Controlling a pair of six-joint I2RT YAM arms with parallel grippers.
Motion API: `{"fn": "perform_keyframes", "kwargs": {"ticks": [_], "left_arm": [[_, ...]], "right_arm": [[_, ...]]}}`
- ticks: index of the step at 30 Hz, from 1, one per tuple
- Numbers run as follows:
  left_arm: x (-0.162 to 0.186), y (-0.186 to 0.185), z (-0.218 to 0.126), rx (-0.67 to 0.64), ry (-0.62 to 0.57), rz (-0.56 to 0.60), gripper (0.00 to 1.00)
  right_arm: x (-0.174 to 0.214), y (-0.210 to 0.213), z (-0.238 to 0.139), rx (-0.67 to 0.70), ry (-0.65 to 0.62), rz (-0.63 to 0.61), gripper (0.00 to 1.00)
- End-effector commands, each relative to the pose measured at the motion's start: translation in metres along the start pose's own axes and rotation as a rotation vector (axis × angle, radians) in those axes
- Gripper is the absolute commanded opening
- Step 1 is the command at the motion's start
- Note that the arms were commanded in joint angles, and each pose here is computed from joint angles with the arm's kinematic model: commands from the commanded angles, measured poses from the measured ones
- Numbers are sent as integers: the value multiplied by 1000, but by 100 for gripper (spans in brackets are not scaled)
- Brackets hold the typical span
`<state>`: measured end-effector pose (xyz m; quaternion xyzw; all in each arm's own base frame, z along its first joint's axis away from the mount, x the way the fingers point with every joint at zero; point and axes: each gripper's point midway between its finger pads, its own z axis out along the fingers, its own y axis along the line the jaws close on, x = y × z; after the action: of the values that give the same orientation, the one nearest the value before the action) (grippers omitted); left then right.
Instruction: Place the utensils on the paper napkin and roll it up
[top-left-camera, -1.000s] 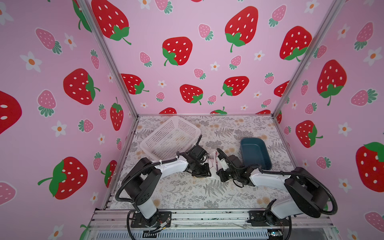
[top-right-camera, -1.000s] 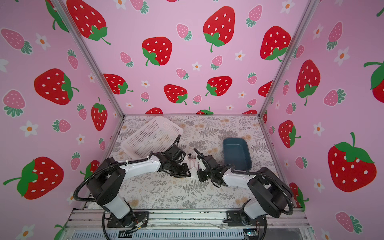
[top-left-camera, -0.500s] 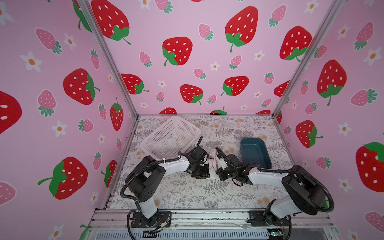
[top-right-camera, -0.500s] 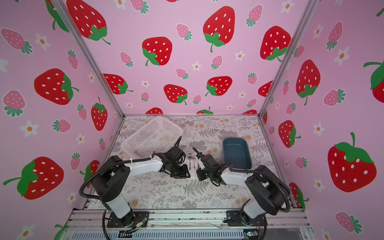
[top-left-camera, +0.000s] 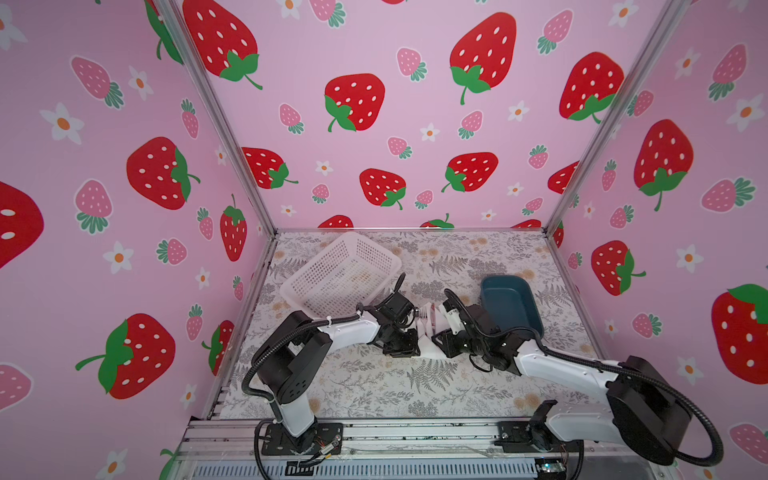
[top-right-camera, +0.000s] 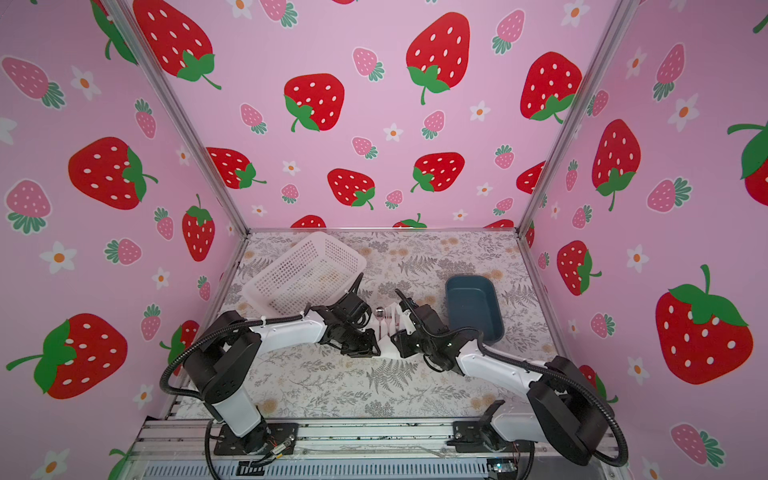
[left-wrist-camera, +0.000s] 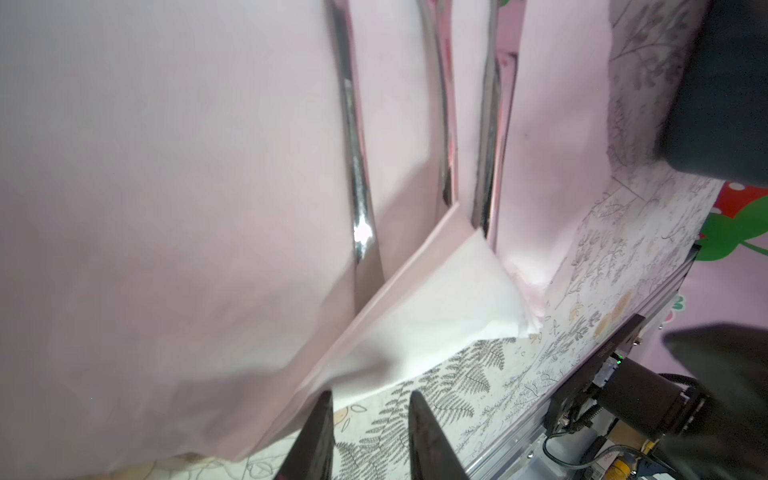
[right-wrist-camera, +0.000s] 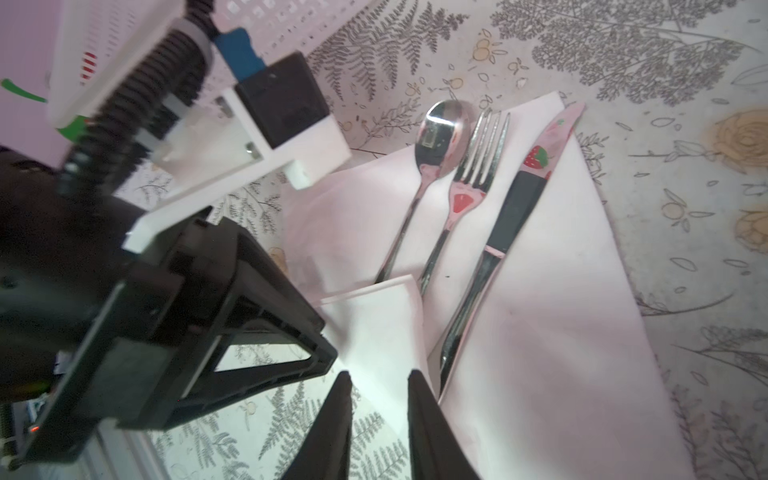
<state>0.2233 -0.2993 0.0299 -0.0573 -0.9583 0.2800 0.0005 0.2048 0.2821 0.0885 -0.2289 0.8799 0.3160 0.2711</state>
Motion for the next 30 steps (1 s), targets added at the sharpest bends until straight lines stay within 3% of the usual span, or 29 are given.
{"fn": "perform_keyframes", "kwargs": {"ticks": [1,7,15,30], "left_arm": [[-5,-5,0,2,-9,10,32],[-5,-6,0,3,-7,12,32],[-5,-5,-1,-2,-9,14,32],[-5,-1,0,-25,-1,10,31]], "right_arm": [[23,9,3,-77,81,86,15],[46,1,18,-5,181,82,9],[57,-30,17,177,229,81,10],[76,-61,9,327,260,165,11]]}}
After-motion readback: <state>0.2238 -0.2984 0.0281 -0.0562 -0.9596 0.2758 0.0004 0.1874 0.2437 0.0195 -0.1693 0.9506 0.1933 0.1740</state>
